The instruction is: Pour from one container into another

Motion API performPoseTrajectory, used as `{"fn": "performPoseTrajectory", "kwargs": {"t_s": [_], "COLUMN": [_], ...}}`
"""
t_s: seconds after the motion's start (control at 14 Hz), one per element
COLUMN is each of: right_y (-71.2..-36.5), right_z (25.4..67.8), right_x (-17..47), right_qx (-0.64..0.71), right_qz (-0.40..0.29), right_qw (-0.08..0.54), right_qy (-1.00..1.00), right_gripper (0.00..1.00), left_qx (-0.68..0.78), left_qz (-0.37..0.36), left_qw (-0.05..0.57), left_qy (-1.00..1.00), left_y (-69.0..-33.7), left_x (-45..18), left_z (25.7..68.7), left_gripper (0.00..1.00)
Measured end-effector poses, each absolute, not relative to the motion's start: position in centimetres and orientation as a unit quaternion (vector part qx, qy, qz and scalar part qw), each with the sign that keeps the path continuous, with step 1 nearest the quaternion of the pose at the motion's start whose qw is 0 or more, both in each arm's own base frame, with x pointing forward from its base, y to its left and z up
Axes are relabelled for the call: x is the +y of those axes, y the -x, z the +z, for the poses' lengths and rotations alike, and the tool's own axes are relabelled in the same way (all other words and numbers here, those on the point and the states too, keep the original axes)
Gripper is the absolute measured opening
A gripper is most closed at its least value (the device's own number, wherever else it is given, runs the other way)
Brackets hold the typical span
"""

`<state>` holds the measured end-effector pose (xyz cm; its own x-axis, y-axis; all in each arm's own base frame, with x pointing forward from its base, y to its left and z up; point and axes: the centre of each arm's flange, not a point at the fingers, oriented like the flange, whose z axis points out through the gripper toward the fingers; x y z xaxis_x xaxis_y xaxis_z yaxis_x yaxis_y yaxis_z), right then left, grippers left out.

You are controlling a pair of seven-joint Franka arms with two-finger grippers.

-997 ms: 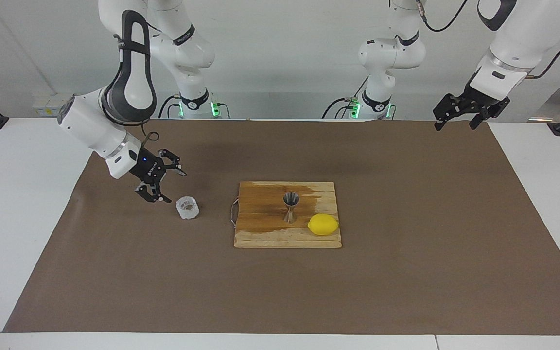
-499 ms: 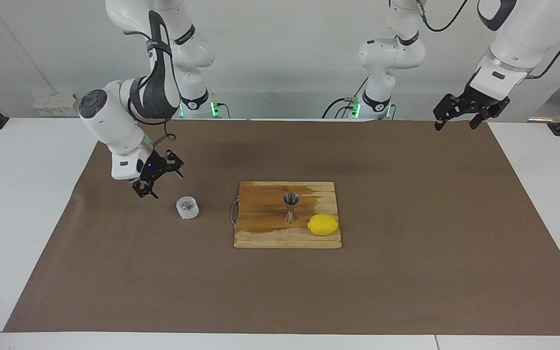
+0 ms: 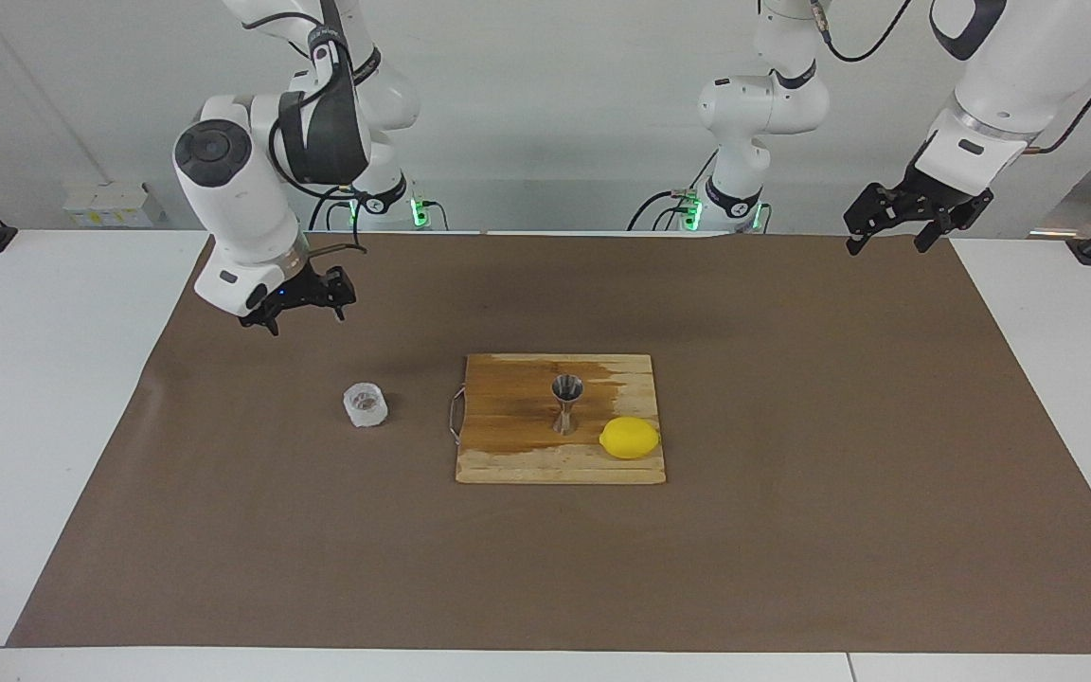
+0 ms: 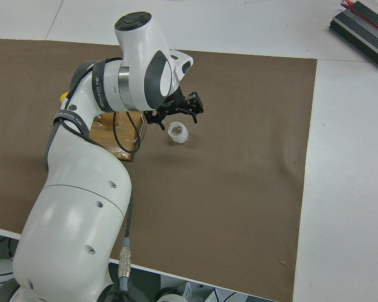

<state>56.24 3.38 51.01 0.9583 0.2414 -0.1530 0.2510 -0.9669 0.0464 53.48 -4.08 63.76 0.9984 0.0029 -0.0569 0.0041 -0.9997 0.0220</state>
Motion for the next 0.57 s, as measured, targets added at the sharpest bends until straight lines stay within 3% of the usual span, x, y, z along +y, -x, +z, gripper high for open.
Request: {"fn": "performPoseTrajectory", "kwargs": {"t_s": [0.28, 0.57], "right_y": [-55.9, -55.6], "right_z": [59.6, 61.4], "right_x": [1.6, 1.1], "right_qx": [0.059, 0.014], "right_qz": [-0.054, -0.053], "right_qw": [0.0, -0.003], "right_qy": [-0.997, -0.999], "right_gripper": [1.0, 1.0], "left_qx": [0.002, 0.002], "left_qz": [-0.028, -0.028], "left_qw": [0.011, 0.011], "left_qy": [-1.0, -1.0], "left_y": [-53.5, -53.5], "left_x": [-4.1, -4.1], "left_z": [63.8, 63.8], "left_gripper": [1.0, 1.0]}}
